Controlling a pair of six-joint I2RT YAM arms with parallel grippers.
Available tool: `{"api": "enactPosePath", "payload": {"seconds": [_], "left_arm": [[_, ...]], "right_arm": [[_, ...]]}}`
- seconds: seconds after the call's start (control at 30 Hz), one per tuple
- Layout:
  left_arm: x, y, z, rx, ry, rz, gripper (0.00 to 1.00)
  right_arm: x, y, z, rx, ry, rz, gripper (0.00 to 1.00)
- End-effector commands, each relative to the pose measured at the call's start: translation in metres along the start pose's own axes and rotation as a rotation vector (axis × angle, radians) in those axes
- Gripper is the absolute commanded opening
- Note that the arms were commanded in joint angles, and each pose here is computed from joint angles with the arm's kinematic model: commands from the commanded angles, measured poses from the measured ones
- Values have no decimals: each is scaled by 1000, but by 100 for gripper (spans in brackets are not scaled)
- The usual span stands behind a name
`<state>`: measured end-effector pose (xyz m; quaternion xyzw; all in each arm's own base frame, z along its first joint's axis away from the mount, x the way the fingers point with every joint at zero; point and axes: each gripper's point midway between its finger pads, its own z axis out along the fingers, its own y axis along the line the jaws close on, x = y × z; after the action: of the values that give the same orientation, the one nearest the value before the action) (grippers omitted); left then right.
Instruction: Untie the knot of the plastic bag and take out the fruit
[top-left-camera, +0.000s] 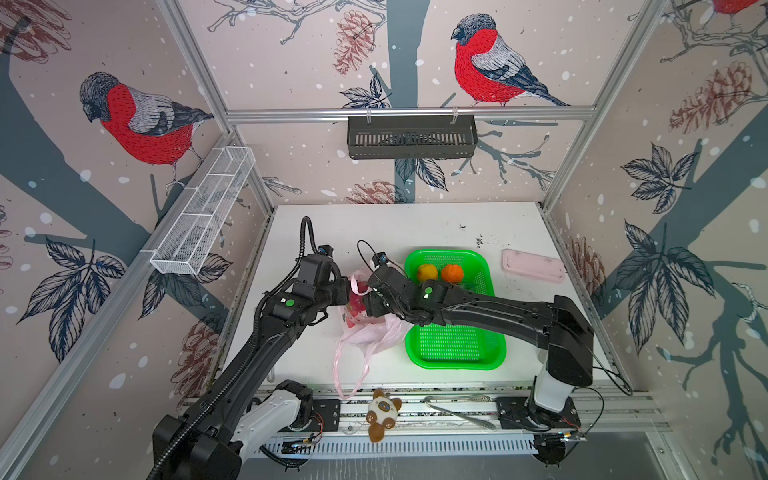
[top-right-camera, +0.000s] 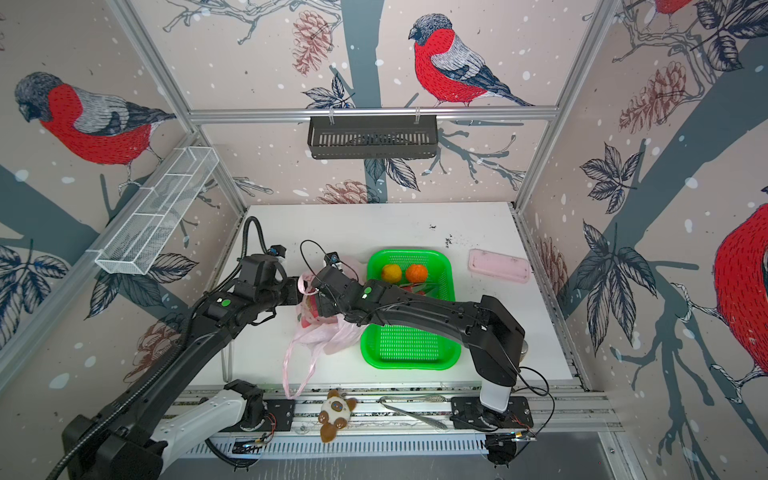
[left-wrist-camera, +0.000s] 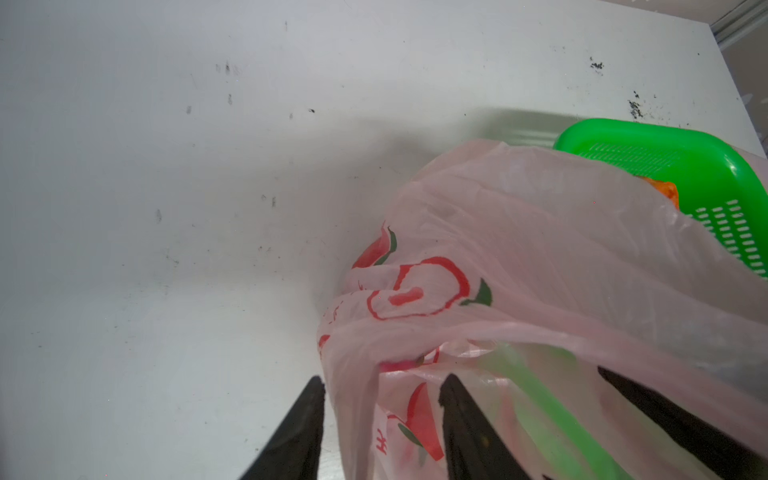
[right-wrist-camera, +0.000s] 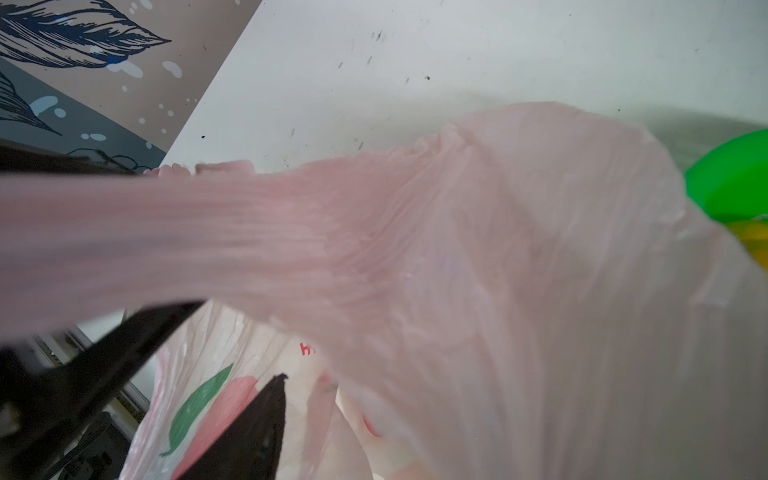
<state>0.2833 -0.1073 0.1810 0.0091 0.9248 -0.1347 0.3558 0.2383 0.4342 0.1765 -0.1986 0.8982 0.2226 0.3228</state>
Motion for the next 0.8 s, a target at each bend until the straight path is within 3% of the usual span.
{"api": "enactPosePath", "payload": {"seconds": [0.0,0.07,0.1,0.17,0.2,0.4,0.6,0.77], "left_arm": [[-13,-6,8,21,-44,20,47],[-13,-2,18,-3,-28,28,45],[-12,-1,23,-14,-24,27,39],[-14,5,31,-46,-29,10,8],[-17,7,33,-61,-36,0,0],[-40,45,16,-280,-171,-93,0],[-61,70,-18,-303,-339,-199,0],[-48,71,-12,-247,-311,-234,0]], "right_arm": [[-8,6,-4,-34,-27,-1,73],[-8,7,-3,-48,-27,2,73],[-8,8,-2,-53,-26,3,73],[-8,8,0,-60,-26,7,73],[-8,8,2,-64,-26,7,73],[-19,7,16,-87,-41,-26,73],[-45,4,44,-98,-58,-83,72],[-59,16,56,-125,-57,-150,72]]}}
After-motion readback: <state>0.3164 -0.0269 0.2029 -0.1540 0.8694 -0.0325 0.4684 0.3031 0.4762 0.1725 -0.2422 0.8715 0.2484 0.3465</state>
